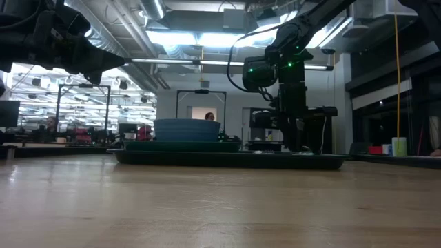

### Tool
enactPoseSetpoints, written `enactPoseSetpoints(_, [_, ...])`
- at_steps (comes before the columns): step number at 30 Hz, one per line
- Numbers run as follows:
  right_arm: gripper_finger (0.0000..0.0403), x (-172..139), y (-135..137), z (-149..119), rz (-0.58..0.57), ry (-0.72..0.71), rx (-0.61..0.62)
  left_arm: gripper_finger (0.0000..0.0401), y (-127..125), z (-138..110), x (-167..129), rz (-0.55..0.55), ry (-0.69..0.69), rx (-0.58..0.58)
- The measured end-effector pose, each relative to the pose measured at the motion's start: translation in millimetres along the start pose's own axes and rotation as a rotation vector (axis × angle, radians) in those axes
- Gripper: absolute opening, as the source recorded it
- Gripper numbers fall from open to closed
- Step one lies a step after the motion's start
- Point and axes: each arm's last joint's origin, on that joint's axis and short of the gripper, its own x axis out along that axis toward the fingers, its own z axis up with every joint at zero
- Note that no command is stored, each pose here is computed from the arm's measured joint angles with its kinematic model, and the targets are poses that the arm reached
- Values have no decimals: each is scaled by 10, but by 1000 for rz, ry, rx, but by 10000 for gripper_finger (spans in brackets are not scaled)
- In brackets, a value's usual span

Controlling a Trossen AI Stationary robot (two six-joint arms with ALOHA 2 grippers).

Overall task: Set up tray
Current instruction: Return to Home Position

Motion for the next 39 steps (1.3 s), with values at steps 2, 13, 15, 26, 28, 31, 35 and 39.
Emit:
enactPoseSetpoints(2, [88,-17,-8,9,4,-1,-5,3,0,0,0,0,0,0])
enactPoseSetpoints(13, [91,-513,-204,94,117,-67,-66,5,0,-6,0,1,6,-1])
enactPoseSetpoints(15, [91,-623,-244,65,138,-83,-100,3,0,-6,0,1,6,-1])
enactPoseSetpoints(26, [43,-1221,-360,-407,184,-436,-336,2,0,4,-9,6,-6,33])
enactPoseSetpoints(28, [18,-1275,-346,-544,186,-497,-368,1,-2,13,-19,6,-17,38])
enactPoseSetpoints(31, [8,-1324,-318,-745,187,-579,-413,3,-4,12,-37,6,-39,43])
enactPoseSetpoints(35, [15,-1395,-317,-977,219,-666,-403,1,-8,-5,-57,3,-64,36])
enactPoseSetpoints(39, [6,-1466,-332,-1226,270,-755,-379,2,-21,-38,-79,-11,-114,45])
